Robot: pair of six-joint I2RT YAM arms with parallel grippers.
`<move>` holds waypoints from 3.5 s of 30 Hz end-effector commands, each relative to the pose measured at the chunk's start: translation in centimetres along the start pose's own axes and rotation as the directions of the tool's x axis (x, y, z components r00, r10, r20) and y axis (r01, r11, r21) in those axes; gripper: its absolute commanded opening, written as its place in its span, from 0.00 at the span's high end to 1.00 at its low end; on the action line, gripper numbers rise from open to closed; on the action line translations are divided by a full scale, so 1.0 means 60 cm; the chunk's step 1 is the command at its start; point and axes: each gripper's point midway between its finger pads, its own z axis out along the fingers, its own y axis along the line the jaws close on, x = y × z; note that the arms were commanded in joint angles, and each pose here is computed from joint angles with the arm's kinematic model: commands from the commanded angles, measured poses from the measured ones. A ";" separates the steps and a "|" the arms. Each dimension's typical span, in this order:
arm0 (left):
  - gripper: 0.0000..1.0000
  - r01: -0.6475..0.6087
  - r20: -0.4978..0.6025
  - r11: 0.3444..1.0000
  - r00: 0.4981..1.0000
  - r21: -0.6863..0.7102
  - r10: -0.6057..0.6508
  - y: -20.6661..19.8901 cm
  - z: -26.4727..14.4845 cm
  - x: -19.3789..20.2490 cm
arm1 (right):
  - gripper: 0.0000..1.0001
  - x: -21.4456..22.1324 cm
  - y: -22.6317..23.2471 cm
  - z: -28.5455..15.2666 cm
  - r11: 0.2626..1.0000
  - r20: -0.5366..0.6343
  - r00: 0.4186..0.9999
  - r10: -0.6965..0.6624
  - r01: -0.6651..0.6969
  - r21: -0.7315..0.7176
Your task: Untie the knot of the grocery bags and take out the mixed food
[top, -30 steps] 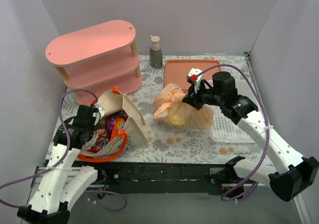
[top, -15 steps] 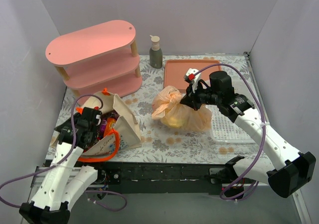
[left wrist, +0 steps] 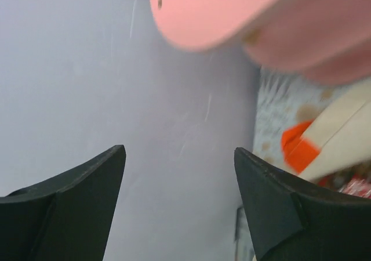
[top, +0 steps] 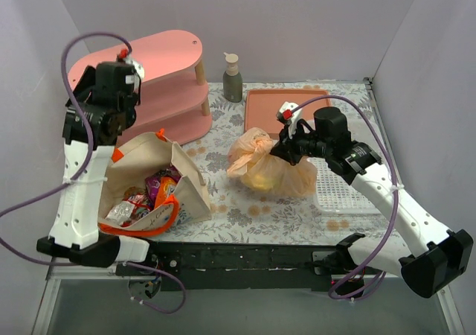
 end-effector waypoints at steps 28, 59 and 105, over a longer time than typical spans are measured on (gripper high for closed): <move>1.00 -0.201 -0.053 0.705 0.946 0.681 0.321 -0.494 -0.008 0.198 | 0.99 0.052 0.030 0.012 0.989 -0.038 0.992 0.122 -0.125 -0.080; 0.02 -0.193 0.182 -0.025 0.957 0.981 -0.226 -0.613 -0.226 -0.127 | 0.42 0.084 0.117 0.038 0.948 -0.029 0.974 -0.226 0.213 -0.236; 0.25 -0.280 0.256 -0.039 0.919 0.959 -0.301 -0.524 -0.255 -0.130 | 0.28 0.012 0.132 0.075 0.938 -0.017 0.996 0.084 -0.085 -0.335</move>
